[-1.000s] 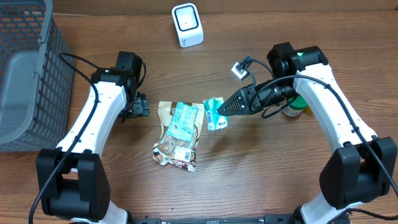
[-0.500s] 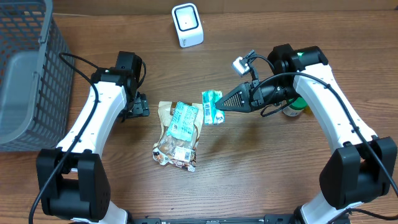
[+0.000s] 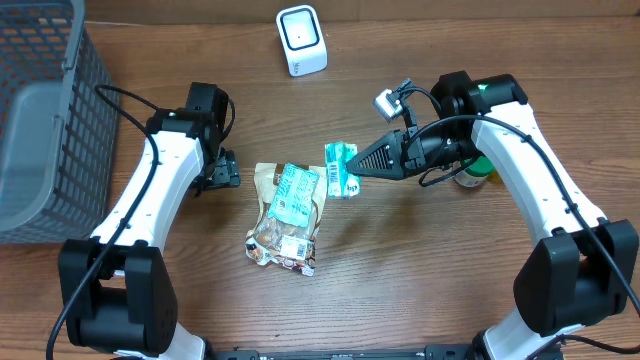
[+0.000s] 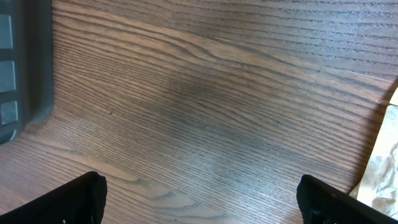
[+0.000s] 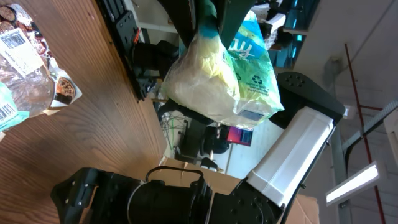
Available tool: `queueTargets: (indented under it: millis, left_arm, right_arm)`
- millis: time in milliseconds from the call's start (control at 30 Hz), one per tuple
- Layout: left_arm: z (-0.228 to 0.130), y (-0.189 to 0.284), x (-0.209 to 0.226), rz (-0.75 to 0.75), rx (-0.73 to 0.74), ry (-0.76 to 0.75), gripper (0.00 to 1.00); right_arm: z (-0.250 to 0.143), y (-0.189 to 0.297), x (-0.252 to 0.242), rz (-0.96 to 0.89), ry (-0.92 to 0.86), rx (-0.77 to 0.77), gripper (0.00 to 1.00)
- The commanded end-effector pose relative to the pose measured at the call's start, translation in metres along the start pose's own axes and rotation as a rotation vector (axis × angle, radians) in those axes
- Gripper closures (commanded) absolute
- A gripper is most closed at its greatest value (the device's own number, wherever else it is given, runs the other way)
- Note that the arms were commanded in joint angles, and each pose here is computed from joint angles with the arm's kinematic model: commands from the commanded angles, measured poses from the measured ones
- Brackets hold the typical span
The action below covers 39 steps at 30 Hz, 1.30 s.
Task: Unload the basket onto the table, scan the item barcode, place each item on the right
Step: 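Lift the teal packet with the right gripper and rotate it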
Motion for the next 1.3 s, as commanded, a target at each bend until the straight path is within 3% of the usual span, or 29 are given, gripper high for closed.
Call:
queueTargets:
  millis: [0, 1267]
  left_arm:
    - [0.0071, 0.0094, 0.0043, 0.004, -0.037, 0.027, 0.00]
    - [0.0071, 0.0094, 0.0043, 0.004, -0.037, 0.027, 0.00]
  right_arm:
    - [0.0035, 0.0001, 0.0142, 0.045, 0.042, -0.020, 0.96]
    - [0.0026, 0.0001, 0.0143, 0.044, 0.001, -0.018, 0.96]
Point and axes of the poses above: each gripper's point midway between its finger pads, its own y axis back along the fingers, its own x axis along the line the jaws close on, z = x × y, the point moved 1 cm from there along y, back along the fingers, and after that the axes turned 6 degrees about -y, right-handed, at the moved point
